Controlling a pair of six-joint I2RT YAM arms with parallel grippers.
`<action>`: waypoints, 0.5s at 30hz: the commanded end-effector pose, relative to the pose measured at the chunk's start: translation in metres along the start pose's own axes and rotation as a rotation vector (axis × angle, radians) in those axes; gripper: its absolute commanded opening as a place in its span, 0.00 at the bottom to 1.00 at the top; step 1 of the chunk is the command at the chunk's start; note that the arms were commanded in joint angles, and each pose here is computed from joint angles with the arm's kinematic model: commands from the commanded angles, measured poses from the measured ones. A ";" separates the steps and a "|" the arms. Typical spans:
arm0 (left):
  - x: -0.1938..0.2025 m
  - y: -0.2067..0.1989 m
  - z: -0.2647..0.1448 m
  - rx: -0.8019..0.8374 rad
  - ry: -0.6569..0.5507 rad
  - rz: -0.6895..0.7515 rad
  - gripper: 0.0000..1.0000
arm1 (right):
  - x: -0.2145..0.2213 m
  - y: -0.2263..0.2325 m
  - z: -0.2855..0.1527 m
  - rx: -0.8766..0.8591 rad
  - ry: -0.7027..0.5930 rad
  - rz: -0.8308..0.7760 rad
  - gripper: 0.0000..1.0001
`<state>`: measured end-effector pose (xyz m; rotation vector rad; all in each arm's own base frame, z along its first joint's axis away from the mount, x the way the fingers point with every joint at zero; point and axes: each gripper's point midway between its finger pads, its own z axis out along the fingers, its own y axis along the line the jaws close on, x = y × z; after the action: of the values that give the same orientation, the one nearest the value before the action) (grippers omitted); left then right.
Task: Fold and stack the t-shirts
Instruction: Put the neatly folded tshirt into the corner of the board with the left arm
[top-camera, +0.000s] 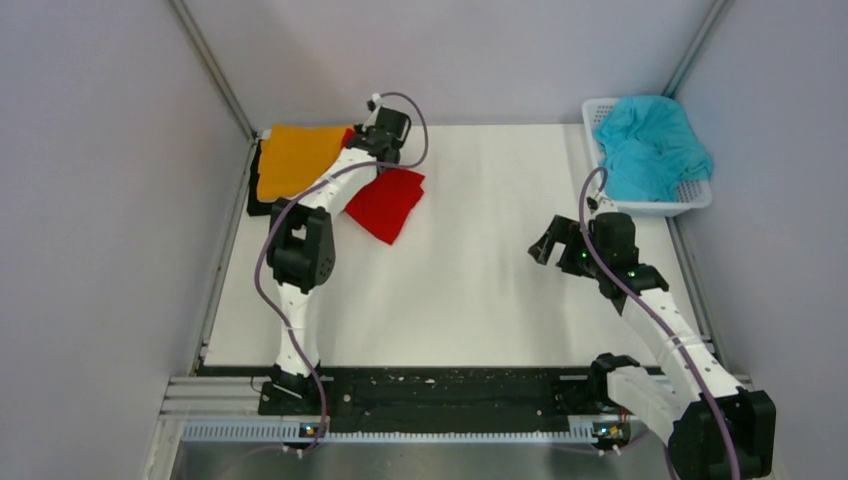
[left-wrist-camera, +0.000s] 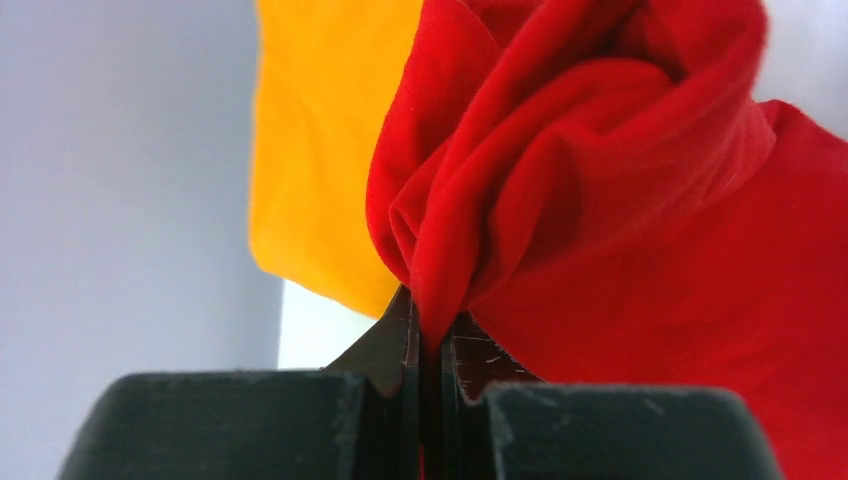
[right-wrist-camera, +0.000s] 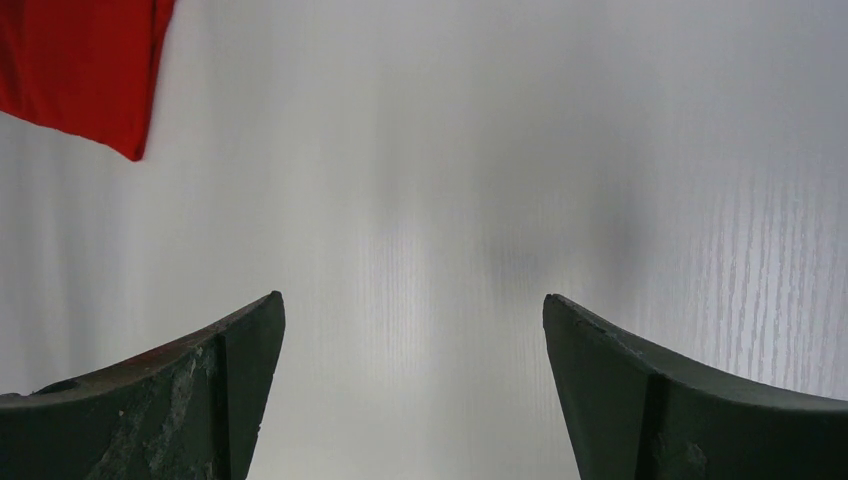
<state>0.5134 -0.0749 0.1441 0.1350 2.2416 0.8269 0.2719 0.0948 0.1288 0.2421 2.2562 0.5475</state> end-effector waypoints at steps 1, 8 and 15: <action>-0.065 0.076 -0.006 -0.096 -0.144 -0.080 0.00 | -0.015 -0.002 -0.001 0.021 -0.050 -0.021 0.99; -0.099 0.111 -0.003 -0.090 -0.224 -0.112 0.00 | -0.013 -0.007 0.004 0.045 -0.037 -0.020 0.99; -0.126 0.127 -0.022 -0.006 -0.287 -0.178 0.00 | -0.014 -0.010 0.005 0.060 -0.041 -0.020 0.99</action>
<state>0.5674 -0.0246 0.2439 0.1046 2.0727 0.7826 0.2751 0.0875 0.1198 0.2721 2.2780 0.4908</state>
